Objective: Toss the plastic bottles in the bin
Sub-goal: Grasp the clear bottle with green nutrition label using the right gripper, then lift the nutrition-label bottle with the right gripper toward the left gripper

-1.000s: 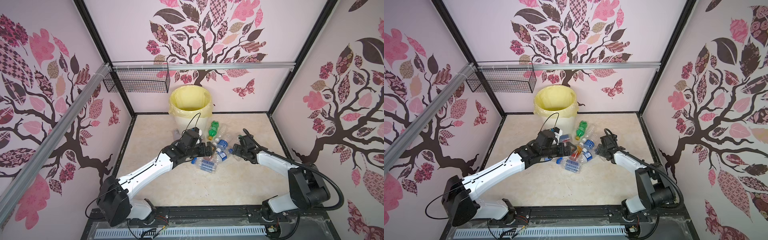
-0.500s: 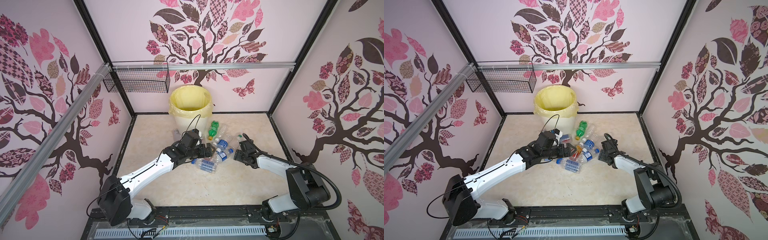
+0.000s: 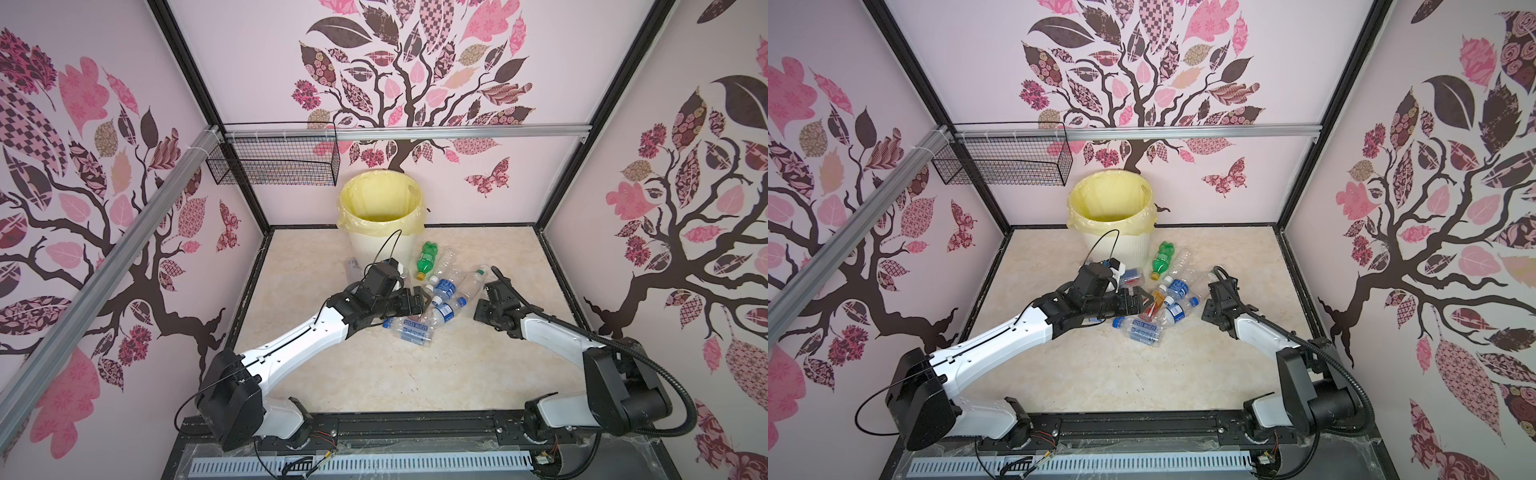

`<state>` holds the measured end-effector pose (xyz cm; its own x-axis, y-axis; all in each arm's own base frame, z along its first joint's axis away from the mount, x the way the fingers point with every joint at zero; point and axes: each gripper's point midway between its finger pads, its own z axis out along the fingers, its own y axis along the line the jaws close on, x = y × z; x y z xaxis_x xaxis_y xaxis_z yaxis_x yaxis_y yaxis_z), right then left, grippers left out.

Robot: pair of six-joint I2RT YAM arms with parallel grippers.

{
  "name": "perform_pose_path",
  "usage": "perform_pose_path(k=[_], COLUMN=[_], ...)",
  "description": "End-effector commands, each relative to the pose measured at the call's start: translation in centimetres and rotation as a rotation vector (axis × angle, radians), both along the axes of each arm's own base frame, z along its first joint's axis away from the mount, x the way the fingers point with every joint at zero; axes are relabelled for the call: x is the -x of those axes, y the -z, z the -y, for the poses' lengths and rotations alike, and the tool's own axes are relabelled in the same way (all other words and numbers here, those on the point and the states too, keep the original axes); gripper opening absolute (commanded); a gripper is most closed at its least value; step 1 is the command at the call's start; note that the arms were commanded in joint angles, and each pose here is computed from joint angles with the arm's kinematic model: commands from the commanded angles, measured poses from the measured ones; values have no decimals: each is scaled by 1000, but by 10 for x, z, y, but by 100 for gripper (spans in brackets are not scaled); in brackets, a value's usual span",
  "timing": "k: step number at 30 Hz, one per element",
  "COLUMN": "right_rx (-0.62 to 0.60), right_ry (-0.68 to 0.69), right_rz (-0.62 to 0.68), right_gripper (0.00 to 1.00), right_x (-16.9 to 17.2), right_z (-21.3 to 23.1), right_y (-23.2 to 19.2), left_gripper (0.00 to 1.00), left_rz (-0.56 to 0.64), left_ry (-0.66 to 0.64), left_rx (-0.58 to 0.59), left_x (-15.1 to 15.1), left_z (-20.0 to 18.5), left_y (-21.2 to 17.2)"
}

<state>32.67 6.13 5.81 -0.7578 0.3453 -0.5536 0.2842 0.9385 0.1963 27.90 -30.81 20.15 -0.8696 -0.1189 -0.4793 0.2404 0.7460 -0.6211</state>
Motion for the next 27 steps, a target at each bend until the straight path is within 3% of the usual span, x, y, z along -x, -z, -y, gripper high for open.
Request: perform_pose_path(k=[1,13,21,27], right_rx=[-28,-219,-238,-307], right_ry=[-33,-248,-490,-608], right_rz=[43,306,512,595], right_gripper=[52,47,46,45], right_x=[5,7,21,36], right_z=[-3,-47,-106,-135], right_y=[-24,-128,-203,-232], left_gripper=[97,97,97,97], left_rz=[17,114,115,144], left_ry=[17,-9,-54,-41], left_rx=[-14,-75,85,147], left_x=[3,-15,-45,-56], left_z=[-1,-12,-20,-10], left_y=[-1,-42,-90,-121])
